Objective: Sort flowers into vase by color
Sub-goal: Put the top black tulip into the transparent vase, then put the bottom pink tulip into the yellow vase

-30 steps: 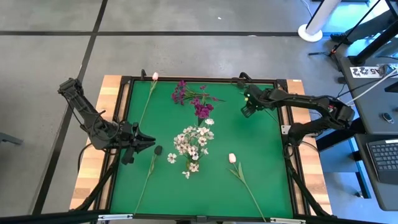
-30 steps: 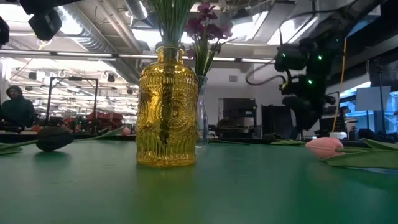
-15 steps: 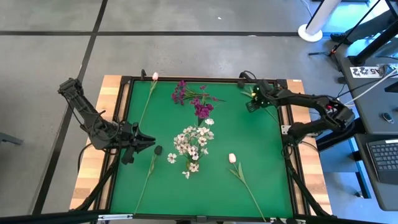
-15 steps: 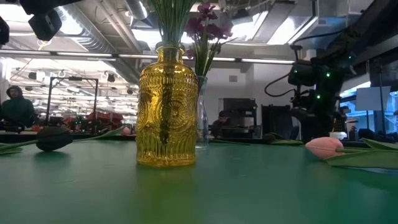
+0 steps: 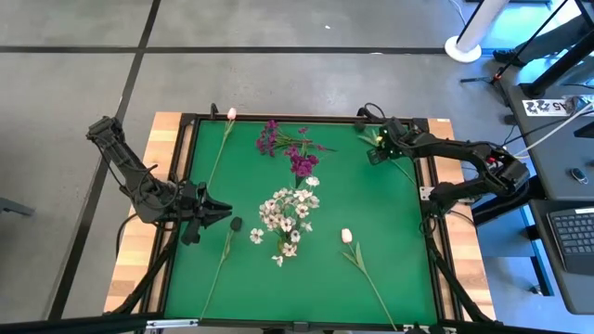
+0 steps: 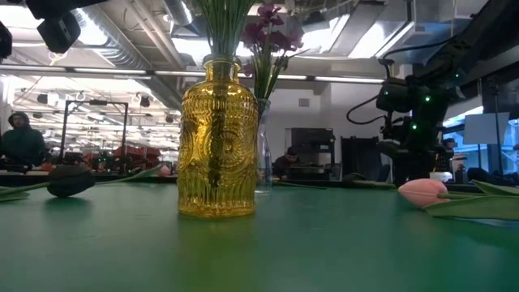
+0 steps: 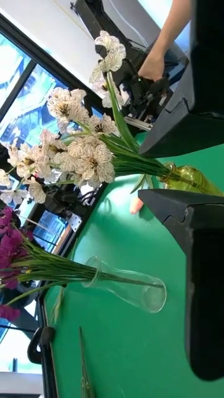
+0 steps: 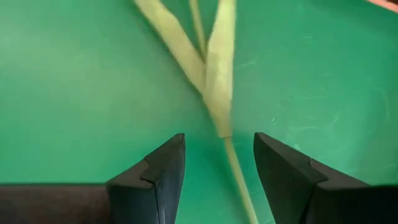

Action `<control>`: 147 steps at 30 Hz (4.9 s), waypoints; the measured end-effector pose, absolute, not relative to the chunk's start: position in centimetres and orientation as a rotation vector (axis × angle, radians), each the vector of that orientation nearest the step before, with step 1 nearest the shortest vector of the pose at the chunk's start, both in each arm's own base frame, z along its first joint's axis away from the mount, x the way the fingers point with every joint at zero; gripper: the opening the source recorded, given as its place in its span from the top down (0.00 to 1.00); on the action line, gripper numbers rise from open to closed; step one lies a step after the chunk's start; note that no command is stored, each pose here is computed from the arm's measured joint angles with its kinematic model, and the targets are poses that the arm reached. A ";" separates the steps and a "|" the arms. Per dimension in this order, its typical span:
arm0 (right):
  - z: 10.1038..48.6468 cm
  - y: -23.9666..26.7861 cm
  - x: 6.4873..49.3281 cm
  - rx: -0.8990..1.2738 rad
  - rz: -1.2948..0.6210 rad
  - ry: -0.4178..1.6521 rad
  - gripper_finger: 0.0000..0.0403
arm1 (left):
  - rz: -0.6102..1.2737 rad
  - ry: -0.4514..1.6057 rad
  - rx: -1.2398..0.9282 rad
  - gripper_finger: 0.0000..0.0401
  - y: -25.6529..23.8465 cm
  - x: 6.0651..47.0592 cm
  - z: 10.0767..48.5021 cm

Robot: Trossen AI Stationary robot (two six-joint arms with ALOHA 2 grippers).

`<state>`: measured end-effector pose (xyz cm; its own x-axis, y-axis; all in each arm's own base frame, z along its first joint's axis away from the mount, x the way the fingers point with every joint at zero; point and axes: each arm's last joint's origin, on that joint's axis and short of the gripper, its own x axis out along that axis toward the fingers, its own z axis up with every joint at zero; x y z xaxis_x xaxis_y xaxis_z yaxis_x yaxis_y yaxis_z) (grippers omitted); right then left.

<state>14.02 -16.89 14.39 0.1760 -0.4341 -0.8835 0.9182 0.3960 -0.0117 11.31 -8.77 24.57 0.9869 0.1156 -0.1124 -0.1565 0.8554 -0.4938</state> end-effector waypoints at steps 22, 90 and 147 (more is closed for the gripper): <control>13.4 -16.1 14.7 0.748 -0.995 1.006 0.56 | 0.148 0.076 -0.551 0.78 -8.8 11.3 24.6; 23.6 -2.8 28.4 -0.071 0.124 -0.476 1.00 | 0.150 0.075 -0.549 0.78 -8.8 11.3 24.6; 21.0 -3.5 30.8 0.053 0.140 0.167 0.35 | 0.132 0.083 -0.578 0.78 -8.8 11.3 24.6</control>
<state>30.83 -3.47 20.99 0.9763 0.1437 -0.1618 -0.1348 0.9888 0.0647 11.31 -8.82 24.55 0.9882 0.1006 -0.1152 -0.1472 0.8296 -0.5387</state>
